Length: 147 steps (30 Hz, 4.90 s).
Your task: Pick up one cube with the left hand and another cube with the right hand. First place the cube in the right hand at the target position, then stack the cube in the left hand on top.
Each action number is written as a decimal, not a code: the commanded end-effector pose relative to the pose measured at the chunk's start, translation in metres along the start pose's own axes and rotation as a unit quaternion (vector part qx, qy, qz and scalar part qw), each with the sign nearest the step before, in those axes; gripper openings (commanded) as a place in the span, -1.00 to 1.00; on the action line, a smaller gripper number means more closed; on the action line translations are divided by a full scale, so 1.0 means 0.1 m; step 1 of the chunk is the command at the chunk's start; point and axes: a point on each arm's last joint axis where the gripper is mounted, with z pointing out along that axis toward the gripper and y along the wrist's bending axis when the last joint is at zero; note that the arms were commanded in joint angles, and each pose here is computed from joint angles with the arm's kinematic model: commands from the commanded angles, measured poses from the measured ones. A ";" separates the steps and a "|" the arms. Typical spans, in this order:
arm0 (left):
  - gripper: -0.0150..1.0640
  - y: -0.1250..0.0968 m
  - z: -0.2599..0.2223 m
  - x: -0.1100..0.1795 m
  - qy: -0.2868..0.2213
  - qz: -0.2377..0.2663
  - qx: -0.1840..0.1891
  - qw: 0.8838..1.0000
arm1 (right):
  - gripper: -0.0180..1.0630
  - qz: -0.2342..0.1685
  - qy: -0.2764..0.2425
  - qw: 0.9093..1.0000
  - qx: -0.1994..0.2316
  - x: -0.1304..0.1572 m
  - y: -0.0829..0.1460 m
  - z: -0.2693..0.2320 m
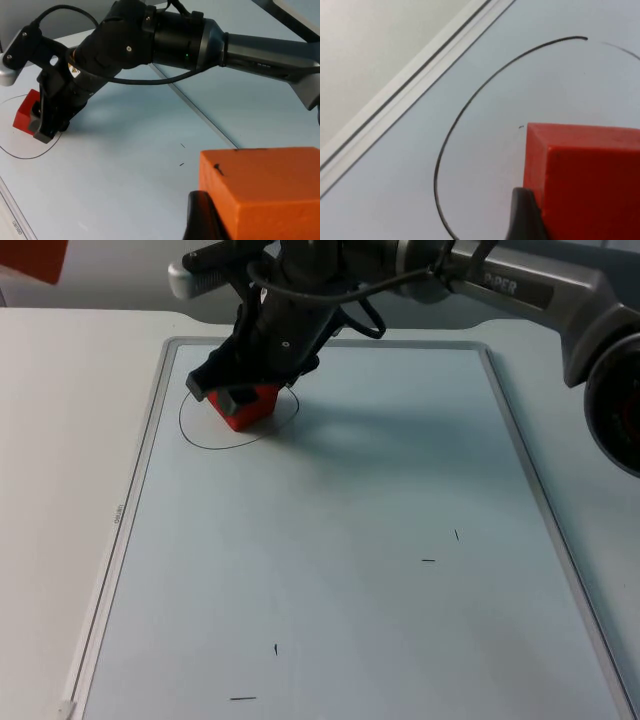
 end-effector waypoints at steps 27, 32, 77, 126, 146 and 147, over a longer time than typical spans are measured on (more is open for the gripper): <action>-0.69 -0.01 0.00 -0.02 -0.008 -0.002 0.004 1.000 | 0.23 0.011 -0.021 1.000 -0.007 -0.05 0.01 -0.02; -0.69 -0.01 0.00 -0.02 -0.008 -0.002 0.004 1.000 | 0.40 0.011 -0.016 1.000 -0.008 -0.04 0.01 -0.02; -0.80 0.98 2.03 -0.56 0.151 0.070 -0.070 0.984 | 0.39 -0.083 -0.405 0.910 0.024 -0.13 0.11 -5.63; -0.98 2.24 3.62 -0.45 0.288 0.026 -0.081 0.954 | 0.39 -0.085 -0.375 0.923 0.031 -0.16 0.08 -5.47; 0.44 2.21 3.63 -0.47 0.276 0.012 -0.070 0.959 | 0.39 -0.085 -0.375 0.923 0.031 -0.16 0.08 -5.47; 0.44 2.21 3.63 -0.47 0.278 0.012 -0.069 0.958 | 0.39 -0.085 -0.375 0.923 0.031 -0.16 0.08 -5.47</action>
